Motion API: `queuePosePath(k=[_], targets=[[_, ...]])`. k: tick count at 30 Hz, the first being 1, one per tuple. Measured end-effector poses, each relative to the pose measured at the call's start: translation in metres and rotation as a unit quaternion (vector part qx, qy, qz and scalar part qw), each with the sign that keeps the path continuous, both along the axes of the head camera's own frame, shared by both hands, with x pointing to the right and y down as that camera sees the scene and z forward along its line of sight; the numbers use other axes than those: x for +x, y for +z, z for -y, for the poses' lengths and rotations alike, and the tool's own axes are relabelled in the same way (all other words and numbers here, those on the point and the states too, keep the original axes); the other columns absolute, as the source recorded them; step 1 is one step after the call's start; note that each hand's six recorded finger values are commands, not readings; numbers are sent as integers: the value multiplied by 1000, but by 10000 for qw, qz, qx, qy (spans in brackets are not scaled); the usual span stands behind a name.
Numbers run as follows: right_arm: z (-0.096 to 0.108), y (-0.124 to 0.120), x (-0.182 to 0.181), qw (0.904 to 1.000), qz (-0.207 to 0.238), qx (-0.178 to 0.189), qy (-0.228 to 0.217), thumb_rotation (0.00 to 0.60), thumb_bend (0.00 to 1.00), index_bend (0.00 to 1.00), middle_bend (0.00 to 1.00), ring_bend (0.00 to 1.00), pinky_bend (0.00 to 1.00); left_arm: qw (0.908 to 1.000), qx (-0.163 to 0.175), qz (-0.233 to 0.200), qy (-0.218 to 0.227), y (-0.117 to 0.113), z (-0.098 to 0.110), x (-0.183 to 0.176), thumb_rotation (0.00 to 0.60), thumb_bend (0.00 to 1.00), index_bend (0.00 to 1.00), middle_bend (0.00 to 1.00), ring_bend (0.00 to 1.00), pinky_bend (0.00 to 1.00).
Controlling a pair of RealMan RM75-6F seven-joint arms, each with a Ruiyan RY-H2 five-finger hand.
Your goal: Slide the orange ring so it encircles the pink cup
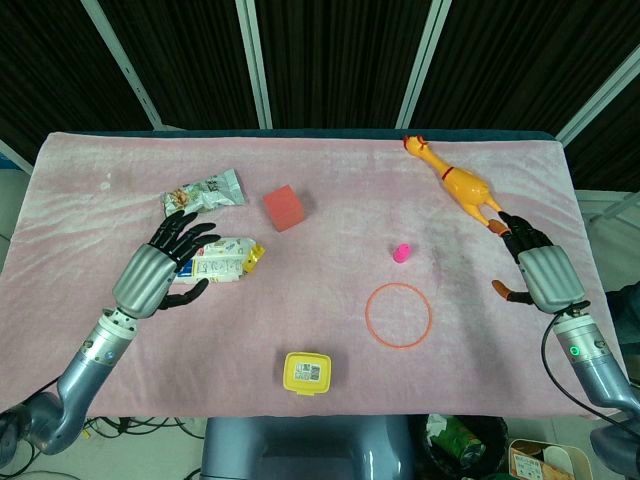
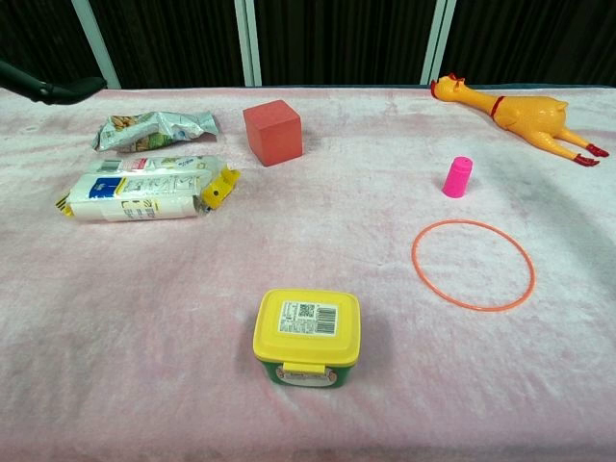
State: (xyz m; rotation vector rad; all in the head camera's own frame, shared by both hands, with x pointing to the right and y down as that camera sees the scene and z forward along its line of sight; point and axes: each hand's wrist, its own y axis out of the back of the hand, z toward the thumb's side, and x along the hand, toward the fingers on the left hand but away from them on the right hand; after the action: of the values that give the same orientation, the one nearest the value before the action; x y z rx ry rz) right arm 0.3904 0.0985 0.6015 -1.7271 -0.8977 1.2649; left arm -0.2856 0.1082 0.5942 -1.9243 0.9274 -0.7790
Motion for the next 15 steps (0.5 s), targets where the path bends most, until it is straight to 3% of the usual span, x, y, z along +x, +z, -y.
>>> queuePosePath(k=[8,15], targets=[[-1,3,-4,10000,5,-31,-15,600,191,0,0,59,188,10000,34,-10,-5,-2,-1,2,600,329,191,156,0,30],[-5,7,-5,9999,-19,-101,13,600,190,0,0,59,188,9995,20,277,-147,-1,-2,-14,600,329,191,151,0,30]])
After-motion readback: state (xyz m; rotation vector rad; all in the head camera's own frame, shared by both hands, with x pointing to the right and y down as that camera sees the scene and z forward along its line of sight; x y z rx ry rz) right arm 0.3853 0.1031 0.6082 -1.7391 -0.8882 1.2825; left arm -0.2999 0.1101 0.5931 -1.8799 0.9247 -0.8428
